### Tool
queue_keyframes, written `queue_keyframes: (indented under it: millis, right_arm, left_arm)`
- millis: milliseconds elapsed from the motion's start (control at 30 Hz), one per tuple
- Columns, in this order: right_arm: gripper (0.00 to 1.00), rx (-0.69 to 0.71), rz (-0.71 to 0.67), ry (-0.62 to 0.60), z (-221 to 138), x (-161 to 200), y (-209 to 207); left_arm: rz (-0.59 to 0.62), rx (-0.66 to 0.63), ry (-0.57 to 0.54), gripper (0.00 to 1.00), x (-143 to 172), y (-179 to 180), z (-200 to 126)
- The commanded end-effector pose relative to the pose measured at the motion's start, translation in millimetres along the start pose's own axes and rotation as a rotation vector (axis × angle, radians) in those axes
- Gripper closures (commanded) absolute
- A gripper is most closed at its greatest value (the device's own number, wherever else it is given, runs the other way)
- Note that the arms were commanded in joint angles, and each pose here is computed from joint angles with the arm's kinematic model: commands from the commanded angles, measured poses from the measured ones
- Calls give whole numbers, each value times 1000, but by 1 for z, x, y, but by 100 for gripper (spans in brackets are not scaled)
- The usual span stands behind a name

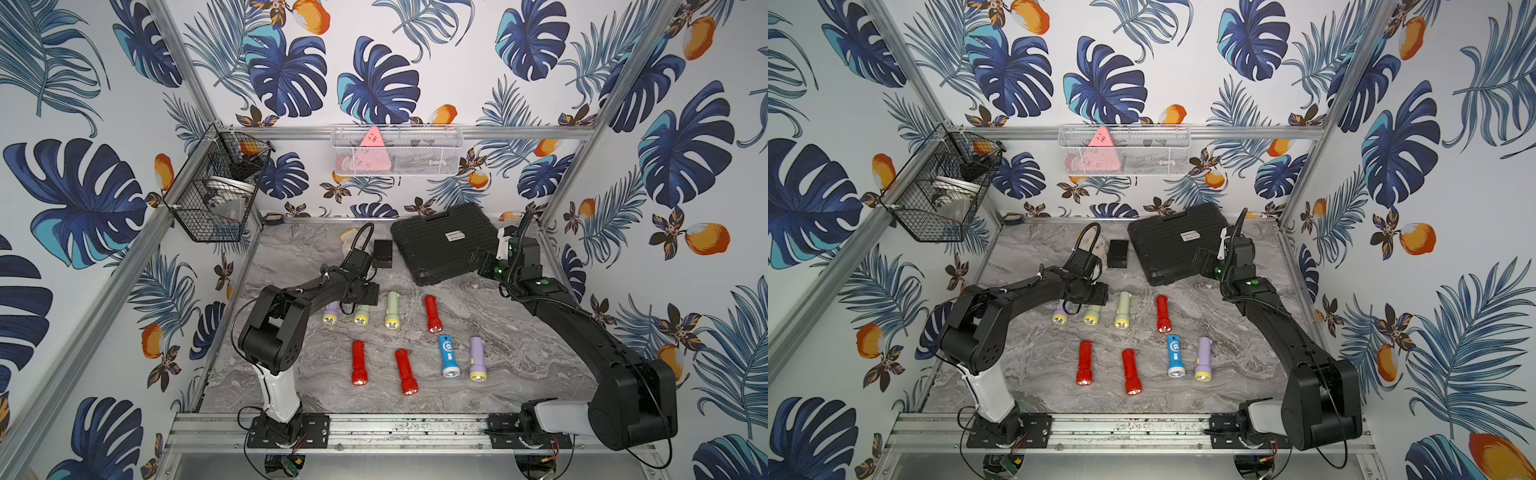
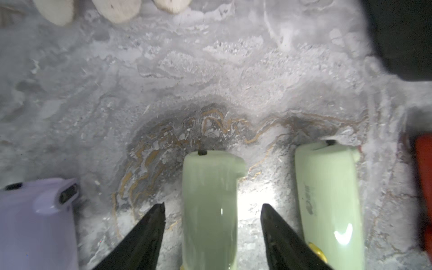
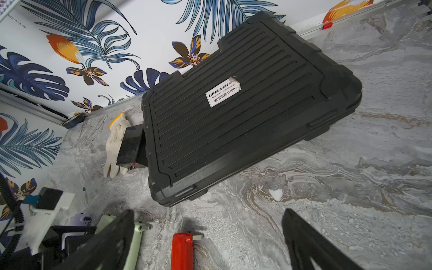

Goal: Close the plug at the bottom of the flashlight
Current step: Place the flashlight at the center of the board, then pick up the flashlight from the center of the board.

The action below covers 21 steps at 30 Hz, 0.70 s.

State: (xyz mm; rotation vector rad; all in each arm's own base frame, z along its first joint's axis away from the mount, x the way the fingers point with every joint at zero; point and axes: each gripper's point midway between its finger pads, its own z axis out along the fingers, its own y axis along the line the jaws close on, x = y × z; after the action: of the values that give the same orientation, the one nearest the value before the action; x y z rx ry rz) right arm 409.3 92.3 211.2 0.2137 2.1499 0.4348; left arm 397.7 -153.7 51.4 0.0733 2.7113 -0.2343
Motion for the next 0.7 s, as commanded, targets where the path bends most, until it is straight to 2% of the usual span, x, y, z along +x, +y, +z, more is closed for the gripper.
queue_keyframes:
  millis: [0, 267, 667]
  right_arm:
    - [0, -12, 11, -28, -2, -7, 3]
    - [0, -16, 11, -29, -2, -7, 4]
    - [0, -7, 6, -38, -5, -9, 2]
  left_arm:
    - [-3, 30, -14, 31, -6, -9, -15]
    - [34, 120, -42, 32, -3, -58, -36]
    - [169, 60, -10, 32, 12, -94, -18]
